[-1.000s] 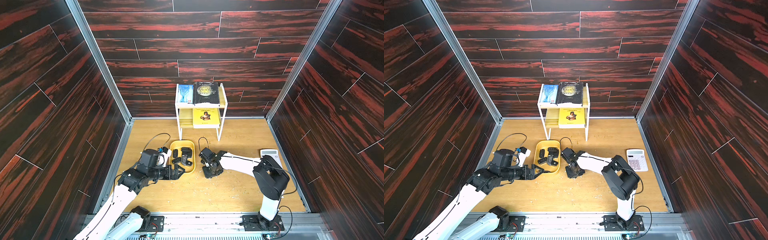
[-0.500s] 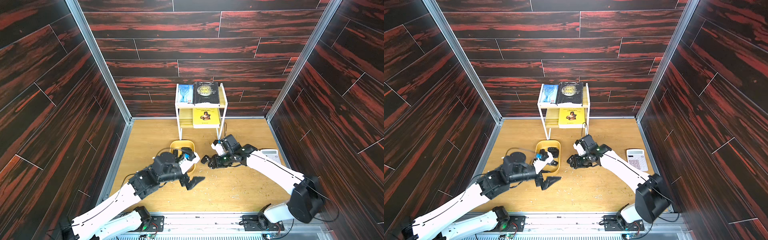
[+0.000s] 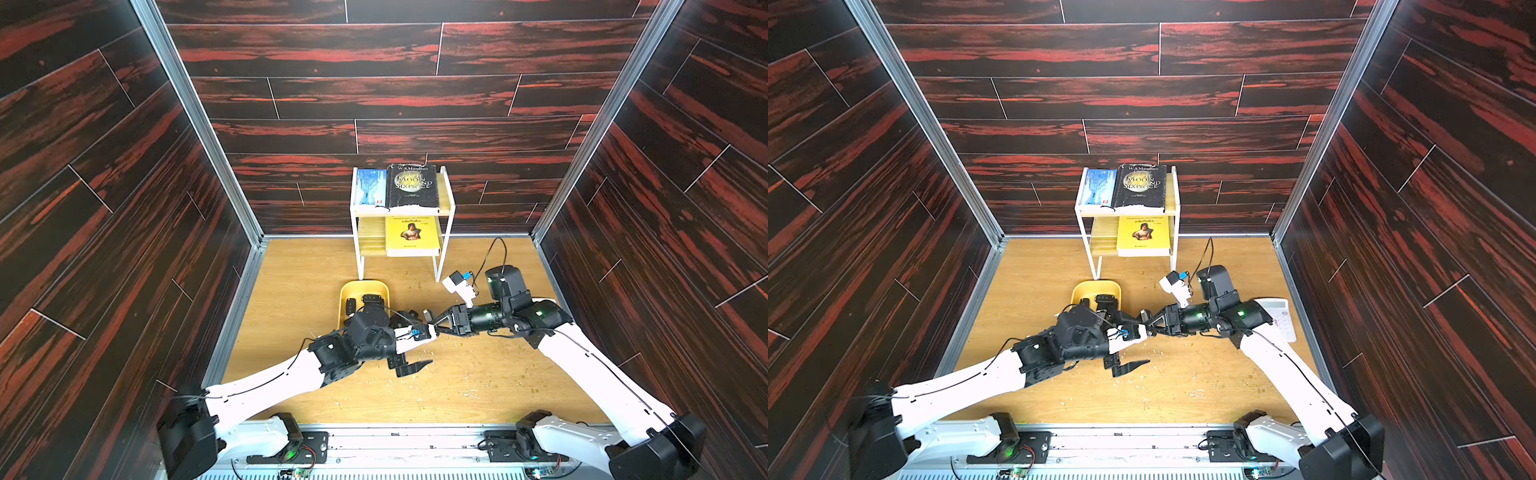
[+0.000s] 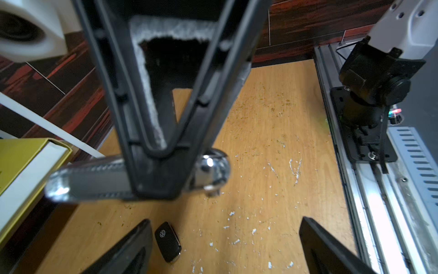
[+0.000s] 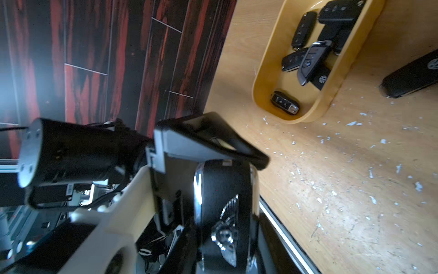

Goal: Place the car key into the storage box
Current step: Pick up the car key from the center of the board.

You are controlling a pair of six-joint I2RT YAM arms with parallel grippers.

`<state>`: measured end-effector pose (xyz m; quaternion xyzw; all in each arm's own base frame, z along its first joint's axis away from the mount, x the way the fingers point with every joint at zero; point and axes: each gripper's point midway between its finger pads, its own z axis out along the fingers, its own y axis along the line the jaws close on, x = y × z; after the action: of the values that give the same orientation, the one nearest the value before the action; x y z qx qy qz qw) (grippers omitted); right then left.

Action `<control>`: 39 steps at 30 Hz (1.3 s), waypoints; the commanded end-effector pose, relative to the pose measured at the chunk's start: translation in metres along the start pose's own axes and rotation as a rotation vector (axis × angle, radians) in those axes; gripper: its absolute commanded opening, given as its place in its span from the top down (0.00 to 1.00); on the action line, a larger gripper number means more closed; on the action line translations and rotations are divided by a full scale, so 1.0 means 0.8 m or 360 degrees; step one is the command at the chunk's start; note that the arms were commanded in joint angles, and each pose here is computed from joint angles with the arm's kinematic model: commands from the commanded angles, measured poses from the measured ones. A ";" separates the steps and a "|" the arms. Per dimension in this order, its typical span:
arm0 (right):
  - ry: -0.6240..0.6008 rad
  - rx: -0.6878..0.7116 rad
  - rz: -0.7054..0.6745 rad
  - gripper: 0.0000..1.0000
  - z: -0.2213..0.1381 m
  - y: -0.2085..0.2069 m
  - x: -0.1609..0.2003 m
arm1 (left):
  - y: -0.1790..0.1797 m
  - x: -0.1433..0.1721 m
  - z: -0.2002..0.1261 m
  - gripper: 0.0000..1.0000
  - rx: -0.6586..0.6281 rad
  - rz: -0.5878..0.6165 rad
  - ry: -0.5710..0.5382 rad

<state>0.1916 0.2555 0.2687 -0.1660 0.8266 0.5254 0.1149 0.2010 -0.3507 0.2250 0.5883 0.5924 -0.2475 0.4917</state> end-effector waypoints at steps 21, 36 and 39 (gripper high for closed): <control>-0.0021 -0.0123 0.0104 0.69 -0.026 -0.010 0.011 | 0.024 -0.075 0.014 0.02 -0.0114 0.0192 -0.0264; -0.0004 -0.0118 0.0138 0.68 -0.022 -0.020 0.015 | 0.022 -0.083 0.013 0.22 -0.0083 0.0146 -0.0270; -0.0006 -0.0118 0.0140 0.68 -0.022 -0.021 0.015 | 0.021 -0.082 0.014 0.23 -0.0078 0.0144 -0.0265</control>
<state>0.1883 0.2322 0.2598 -0.1294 0.8148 0.5582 0.0878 0.2104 -0.3814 0.2649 0.5851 0.5396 -0.2458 0.5533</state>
